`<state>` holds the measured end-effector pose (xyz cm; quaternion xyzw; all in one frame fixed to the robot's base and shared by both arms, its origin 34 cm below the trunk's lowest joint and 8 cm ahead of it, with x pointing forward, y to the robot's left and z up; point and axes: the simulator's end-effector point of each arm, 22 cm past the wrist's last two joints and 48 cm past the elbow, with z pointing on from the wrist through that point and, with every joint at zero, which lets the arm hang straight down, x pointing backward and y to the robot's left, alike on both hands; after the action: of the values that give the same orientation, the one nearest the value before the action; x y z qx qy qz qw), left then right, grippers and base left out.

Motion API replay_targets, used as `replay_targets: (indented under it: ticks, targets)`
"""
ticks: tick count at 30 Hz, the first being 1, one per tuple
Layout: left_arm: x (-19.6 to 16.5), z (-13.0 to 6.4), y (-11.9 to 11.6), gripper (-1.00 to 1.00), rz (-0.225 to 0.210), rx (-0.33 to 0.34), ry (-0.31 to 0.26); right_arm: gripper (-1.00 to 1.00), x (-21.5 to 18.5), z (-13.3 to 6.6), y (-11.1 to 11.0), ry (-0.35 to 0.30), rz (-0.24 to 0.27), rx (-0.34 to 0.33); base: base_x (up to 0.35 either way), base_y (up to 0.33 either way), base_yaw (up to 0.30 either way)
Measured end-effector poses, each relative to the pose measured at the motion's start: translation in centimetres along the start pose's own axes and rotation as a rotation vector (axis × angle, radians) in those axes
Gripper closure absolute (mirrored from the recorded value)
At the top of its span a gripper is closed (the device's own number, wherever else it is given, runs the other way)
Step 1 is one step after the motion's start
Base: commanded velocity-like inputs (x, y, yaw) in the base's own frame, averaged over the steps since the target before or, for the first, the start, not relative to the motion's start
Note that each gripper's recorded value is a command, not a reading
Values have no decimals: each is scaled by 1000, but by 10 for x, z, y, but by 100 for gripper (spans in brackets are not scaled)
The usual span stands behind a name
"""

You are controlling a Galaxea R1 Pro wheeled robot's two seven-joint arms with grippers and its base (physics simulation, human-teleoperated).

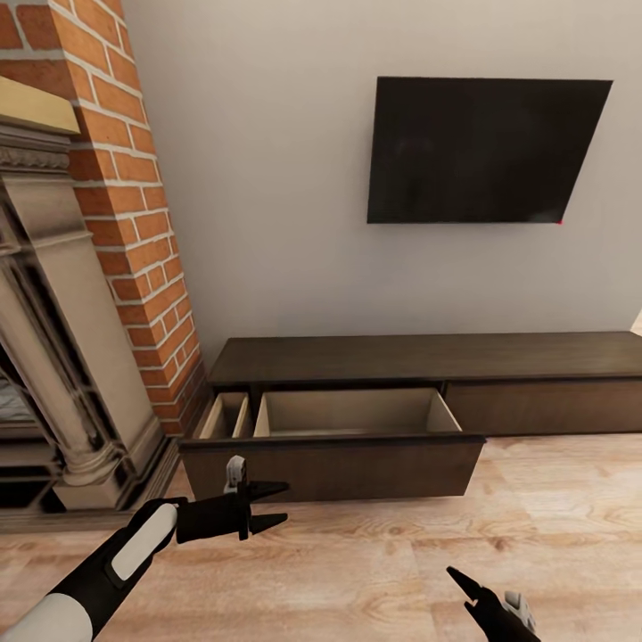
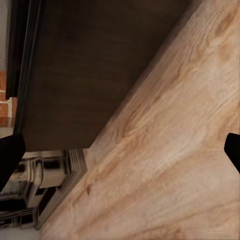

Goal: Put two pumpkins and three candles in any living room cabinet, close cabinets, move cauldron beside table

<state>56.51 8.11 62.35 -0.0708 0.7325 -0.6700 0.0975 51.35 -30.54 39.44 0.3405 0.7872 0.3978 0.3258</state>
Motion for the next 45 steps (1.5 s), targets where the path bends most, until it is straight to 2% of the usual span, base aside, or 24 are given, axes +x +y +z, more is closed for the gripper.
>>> replay_targets:
  ticks: [4,7,14,25,45]
  targets:
    - [-2,1,-6,-100,-8,0,1,-100,-10,-3,6,-33,-44,0,0,0,0]
    - [-4,0,-10,-100,-12,0,1,-100,-13,-5,11,-39,-53,2,0,0,0]
    - [-6,1,-19,-100,-23,-7,6,-100,-17,-9,20,-39,-51,10,0,0,0]
    - [-7,-1,-14,-100,-34,-6,1,-100,-13,-9,13,-29,-42,29,-55,-18,4]
    - [-8,-1,-13,-100,-36,-7,-1,-100,-12,-9,12,-28,-44,34,-204,-212,261]
